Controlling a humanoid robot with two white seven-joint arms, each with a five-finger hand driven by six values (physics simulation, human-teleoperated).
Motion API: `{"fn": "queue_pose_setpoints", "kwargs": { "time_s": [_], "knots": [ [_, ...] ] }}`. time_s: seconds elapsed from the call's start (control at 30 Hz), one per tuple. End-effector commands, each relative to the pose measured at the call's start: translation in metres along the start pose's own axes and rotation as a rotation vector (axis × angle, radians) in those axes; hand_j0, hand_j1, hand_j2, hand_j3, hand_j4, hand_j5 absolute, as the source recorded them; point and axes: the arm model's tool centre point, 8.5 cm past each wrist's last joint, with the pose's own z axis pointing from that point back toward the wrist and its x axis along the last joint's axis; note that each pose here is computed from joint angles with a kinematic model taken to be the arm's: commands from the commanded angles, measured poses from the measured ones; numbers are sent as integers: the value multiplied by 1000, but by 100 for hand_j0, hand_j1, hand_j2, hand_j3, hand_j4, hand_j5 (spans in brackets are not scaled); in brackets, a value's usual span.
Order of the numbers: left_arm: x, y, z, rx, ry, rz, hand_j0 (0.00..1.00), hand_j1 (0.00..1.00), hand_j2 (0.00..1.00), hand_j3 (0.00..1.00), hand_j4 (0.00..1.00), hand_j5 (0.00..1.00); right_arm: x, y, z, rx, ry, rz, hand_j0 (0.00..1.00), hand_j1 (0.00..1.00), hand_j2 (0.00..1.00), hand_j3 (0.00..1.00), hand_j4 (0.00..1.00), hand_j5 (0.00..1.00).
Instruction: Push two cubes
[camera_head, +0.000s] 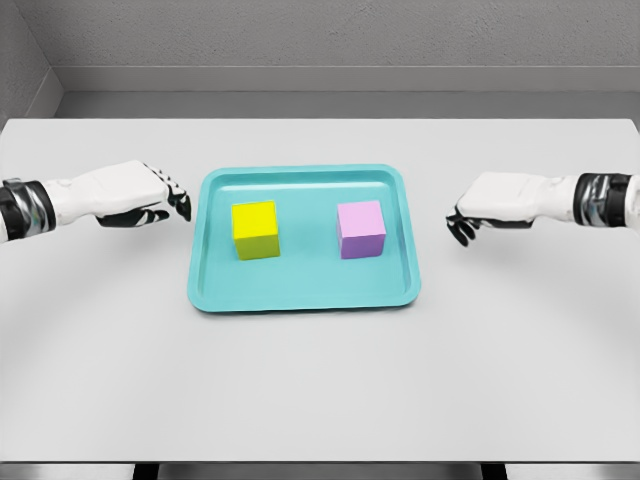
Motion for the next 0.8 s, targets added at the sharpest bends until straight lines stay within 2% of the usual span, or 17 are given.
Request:
{"fn": "queue_pose_setpoints", "kwargs": {
  "time_s": [0.0,0.07,0.13,0.27,0.4,0.6,0.77],
  "knots": [
    [2,2,0,11,-7,5,51,51,51,51,51,51,6,-2,-7,-5,-21,3,17,17,17,17,17,17],
    [1,3,1,11,-4,3,51,51,51,51,51,51,11,-7,-15,25,-42,33,17,17,17,17,17,17],
    [0,2,0,9,-3,5,51,51,51,51,51,51,17,-10,-24,23,-65,39,17,17,17,17,17,17],
    [1,0,-10,21,-10,28,52,52,52,52,52,52,23,-7,-38,72,-84,73,16,16,16,16,16,16],
    [0,-10,-23,23,-15,81,52,52,52,52,52,52,27,-5,-46,91,-96,85,16,16,16,16,16,16],
    [0,-10,-25,25,-16,84,52,52,52,52,52,52,32,-11,-55,100,-115,108,16,16,16,16,16,16],
    [1,-10,-25,28,-19,85,52,52,52,52,52,52,24,-13,-57,105,-92,102,16,16,16,16,16,16]
  ]
}}
